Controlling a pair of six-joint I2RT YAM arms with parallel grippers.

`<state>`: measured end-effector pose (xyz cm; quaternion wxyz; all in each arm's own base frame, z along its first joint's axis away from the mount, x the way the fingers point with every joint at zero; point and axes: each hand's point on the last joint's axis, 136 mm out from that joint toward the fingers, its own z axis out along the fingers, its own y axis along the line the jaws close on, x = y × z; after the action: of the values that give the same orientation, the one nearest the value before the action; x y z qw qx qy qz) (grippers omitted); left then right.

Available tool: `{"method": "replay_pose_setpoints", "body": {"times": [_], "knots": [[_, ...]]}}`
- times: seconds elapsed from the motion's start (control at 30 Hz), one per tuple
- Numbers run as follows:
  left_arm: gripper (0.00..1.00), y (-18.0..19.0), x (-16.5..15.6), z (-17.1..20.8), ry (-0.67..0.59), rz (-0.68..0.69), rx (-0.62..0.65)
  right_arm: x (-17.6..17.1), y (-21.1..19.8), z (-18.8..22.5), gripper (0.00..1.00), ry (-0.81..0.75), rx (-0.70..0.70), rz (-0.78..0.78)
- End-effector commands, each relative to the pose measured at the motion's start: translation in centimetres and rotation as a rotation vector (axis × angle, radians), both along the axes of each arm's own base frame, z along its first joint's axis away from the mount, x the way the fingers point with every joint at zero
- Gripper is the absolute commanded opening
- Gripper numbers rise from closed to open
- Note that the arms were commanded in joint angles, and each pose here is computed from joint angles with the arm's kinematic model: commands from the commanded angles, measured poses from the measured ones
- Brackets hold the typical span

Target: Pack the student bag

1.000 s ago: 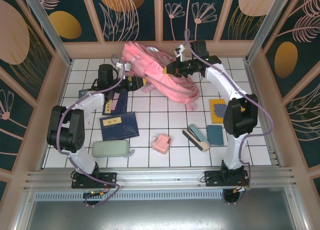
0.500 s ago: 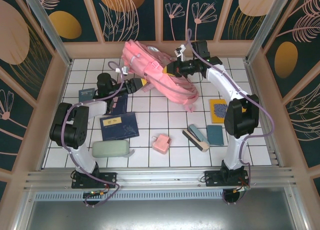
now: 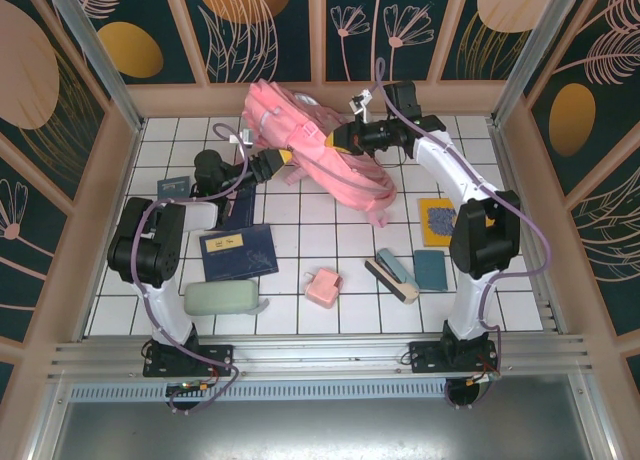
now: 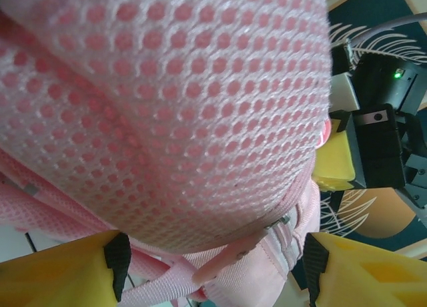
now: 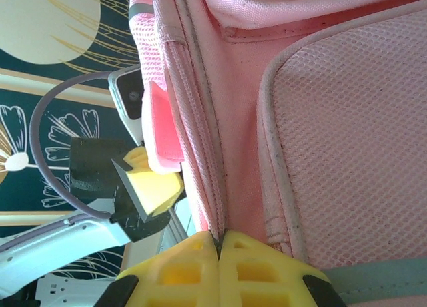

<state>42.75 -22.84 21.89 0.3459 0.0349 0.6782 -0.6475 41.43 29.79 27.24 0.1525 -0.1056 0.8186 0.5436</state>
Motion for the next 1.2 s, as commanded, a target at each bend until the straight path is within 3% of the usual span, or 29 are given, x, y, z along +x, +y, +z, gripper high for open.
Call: {"method": "replay_pose_setpoints", "body": {"times": [0.0, 0.67, 1.17], "knots": [[0.70, -0.4, -0.5, 2.0, -0.069, -0.029, -0.074, -2.1, 0.8, 5.9, 0.00, -0.129, 0.113, 0.082], [0.59, -0.5, -2.2, 2.5, -0.075, -0.049, -0.065, -0.9, 0.7, 3.8, 0.00, -0.118, 0.055, 0.043], [0.59, -0.5, -3.0, 3.0, -0.074, -0.058, -0.073, -0.5, 0.6, 3.1, 0.00, -0.110, 0.041, 0.036]]}}
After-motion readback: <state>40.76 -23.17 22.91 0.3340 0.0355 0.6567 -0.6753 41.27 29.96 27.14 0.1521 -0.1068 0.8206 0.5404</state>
